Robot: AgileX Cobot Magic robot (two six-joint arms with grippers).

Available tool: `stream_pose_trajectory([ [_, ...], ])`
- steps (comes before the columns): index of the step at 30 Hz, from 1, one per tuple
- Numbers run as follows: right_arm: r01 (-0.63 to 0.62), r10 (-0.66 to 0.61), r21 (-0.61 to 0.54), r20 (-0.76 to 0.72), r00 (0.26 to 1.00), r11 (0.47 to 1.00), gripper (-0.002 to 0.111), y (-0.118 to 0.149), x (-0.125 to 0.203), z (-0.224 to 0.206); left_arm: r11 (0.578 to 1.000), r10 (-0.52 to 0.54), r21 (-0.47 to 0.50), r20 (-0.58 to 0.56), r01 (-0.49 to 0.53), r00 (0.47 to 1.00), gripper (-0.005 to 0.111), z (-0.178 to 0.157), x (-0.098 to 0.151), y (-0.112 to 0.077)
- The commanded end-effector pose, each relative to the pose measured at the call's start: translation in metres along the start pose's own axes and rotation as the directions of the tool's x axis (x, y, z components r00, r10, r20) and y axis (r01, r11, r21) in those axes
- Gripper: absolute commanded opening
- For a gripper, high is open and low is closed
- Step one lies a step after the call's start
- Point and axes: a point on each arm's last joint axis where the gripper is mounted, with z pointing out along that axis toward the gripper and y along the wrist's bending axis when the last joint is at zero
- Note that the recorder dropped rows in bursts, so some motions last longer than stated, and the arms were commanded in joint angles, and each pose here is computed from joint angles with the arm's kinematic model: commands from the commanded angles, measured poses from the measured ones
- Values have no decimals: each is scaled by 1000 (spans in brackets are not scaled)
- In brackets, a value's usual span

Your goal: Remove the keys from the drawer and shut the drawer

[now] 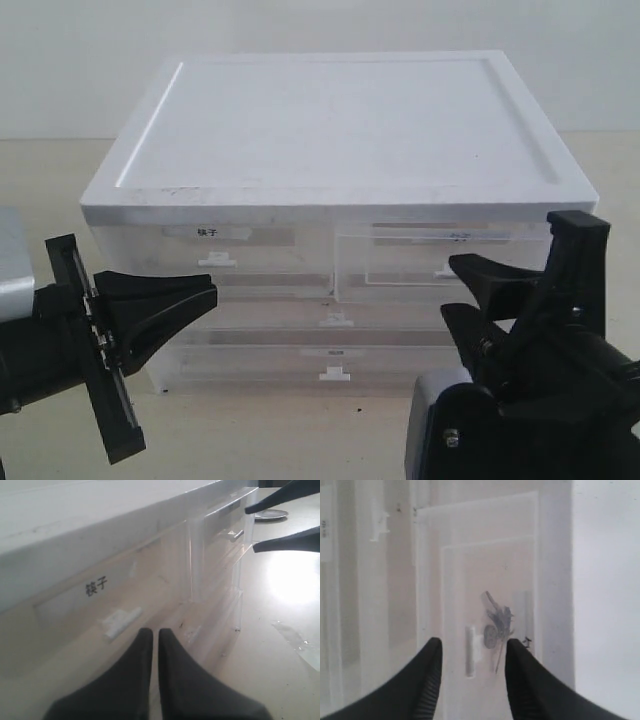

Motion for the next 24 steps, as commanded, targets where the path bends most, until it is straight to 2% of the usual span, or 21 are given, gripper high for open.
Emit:
stream_pose_trajectory([
  [1, -11, 11, -2, 13, 1000, 1000, 36, 0, -1, 0, 1000, -2, 10, 13, 1, 1000, 4, 1, -2, -1],
  [7, -19, 19, 6, -13, 1000, 1000, 36, -1, 3, 2, 1000, 5, 27, 11, -5, 1000, 4, 1, -2, -3],
  [10, -34, 32, -42, -39, 999, 999, 36, 0, 12, 12, 1000, 3, 27, 11, -4, 1000, 4, 1, -2, -3],
  [14, -31, 31, 2, -11, 999, 1000, 36, -5, 11, 15, 1000, 3, 27, 11, -4, 1000, 4, 1, -2, -3],
  [24, -36, 36, -21, -23, 999, 999, 36, -3, 12, 15, 1000, 3, 24, 12, -3, 1000, 4, 1, -2, -2],
])
